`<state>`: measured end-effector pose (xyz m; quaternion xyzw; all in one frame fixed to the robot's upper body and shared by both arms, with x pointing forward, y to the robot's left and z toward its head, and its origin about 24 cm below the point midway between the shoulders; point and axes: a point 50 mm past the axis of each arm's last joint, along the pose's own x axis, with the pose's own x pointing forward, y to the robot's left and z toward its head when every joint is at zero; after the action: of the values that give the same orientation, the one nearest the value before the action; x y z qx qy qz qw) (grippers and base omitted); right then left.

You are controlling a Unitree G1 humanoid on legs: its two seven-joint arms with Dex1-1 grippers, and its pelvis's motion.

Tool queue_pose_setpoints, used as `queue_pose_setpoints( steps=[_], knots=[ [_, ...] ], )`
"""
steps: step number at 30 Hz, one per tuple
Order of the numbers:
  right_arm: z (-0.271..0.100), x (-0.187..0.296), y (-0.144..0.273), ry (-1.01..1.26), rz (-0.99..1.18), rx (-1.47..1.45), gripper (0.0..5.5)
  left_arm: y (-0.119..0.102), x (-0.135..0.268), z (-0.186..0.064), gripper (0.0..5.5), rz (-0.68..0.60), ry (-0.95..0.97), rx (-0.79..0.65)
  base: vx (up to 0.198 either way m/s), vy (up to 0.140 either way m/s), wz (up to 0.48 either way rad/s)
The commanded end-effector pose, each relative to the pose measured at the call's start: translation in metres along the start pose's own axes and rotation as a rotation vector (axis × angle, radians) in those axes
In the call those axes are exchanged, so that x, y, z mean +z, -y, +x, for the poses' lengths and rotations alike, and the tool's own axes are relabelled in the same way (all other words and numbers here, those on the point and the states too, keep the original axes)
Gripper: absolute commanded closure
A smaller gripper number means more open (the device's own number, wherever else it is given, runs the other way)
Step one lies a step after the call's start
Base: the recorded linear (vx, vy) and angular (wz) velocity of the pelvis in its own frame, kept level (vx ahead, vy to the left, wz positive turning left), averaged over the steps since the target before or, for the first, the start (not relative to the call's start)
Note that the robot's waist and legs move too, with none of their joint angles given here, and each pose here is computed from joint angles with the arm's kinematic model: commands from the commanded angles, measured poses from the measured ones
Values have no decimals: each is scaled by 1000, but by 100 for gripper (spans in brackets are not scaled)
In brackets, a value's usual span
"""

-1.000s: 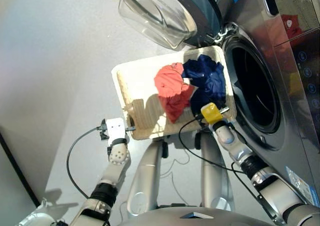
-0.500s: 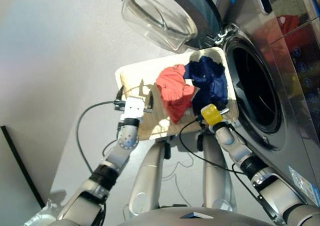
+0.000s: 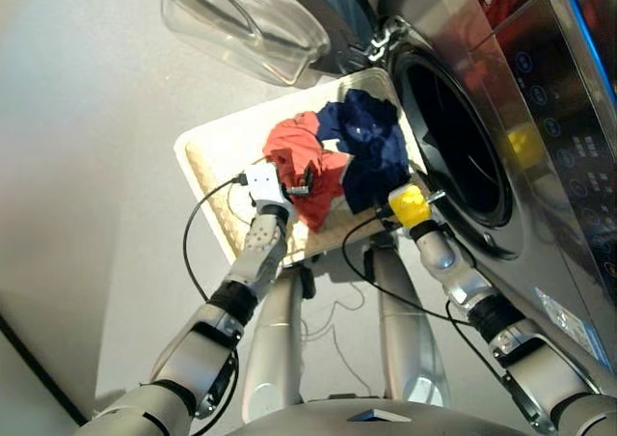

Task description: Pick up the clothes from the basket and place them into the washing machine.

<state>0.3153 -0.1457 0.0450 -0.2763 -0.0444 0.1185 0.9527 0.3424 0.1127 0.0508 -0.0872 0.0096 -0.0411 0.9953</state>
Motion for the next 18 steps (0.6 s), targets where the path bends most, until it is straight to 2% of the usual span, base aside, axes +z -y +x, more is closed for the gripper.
queue_pose_setpoints(
  steps=[1,5,12,18],
  knots=[
    [5,41,-1,194,52,-13,0,-12,16,7,0,59,53,17,-24,21,-191],
    [7,62,3,287,83,-32,0,-21,23,15,0,117,58,63,0,0,0],
    [8,81,3,365,131,-48,0,-33,40,23,0,90,94,129,-7,3,-18],
    [6,78,-1,356,162,-33,0,-44,52,30,0,71,99,178,0,0,0]
  ],
)
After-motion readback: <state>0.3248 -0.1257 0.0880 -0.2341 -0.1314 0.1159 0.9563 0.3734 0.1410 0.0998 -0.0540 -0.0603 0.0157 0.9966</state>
